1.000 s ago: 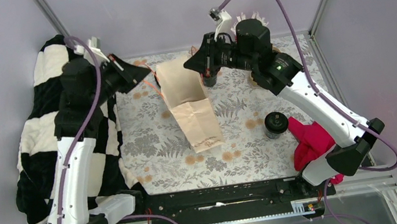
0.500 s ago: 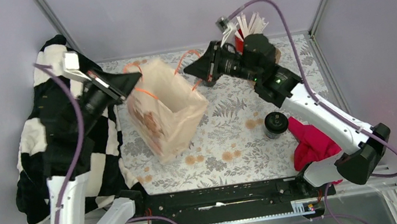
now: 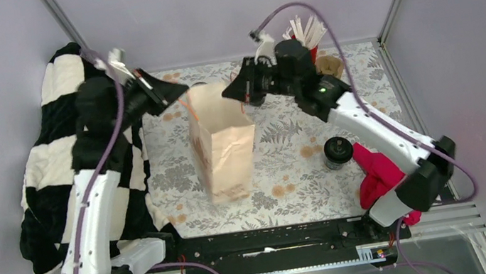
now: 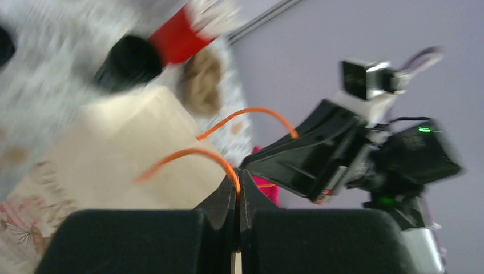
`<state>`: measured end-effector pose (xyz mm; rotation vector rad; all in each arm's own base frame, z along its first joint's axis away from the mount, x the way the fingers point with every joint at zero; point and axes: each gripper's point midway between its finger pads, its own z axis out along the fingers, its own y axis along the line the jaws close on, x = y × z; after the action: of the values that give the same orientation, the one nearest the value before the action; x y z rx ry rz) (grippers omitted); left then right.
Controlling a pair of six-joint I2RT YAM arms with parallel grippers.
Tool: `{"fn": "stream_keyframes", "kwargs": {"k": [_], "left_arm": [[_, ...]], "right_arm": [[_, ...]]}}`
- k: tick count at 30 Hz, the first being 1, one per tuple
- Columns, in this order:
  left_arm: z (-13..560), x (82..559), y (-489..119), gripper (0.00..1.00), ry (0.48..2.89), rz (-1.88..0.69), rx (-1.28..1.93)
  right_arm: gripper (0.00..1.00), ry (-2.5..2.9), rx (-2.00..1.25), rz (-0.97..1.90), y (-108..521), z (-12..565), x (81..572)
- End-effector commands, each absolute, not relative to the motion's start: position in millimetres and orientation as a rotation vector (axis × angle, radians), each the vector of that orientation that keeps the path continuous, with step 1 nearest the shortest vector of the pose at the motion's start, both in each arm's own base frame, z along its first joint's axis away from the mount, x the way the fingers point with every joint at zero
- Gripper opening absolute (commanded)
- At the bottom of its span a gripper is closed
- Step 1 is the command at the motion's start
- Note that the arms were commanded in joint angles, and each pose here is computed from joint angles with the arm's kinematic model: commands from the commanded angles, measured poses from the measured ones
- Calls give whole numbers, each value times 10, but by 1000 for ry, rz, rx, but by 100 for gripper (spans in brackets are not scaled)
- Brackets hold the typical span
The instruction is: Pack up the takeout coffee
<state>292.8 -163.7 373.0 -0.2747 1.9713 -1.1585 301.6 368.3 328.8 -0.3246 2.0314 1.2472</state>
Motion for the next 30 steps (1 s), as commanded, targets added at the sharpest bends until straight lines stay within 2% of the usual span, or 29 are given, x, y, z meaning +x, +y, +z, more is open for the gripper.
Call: {"fn": "stream_keyframes", "kwargs": {"k": [1,5,11,15,20,26,30], "left_arm": [[4996,2516,-1665,0,1627,-1223,-4],[4792,2463,-1656,0,1665,-1233,-39],[3801,2579,-1619,0,1866,-1201,-187],[3273,2703,-1661,0,1991,-1221,-265],[3508,2614,-1778,0,1918,-1330,-154],[3724,2478,-1800,0,1851,-1341,-47],[3724,2427,-1787,0,1832,-1325,-21]], "right_arm": [[0,1687,-378,1222,3308,4546,2742],[0,1649,-340,1260,3234,4582,2647],[0,1815,-279,1261,3369,3795,2796],[0,1896,-289,1117,3368,3407,3009],[0,1800,-405,965,3276,3710,3123],[0,1636,-518,985,3362,4188,3107],[0,1567,-623,963,3434,4242,3107]]}}
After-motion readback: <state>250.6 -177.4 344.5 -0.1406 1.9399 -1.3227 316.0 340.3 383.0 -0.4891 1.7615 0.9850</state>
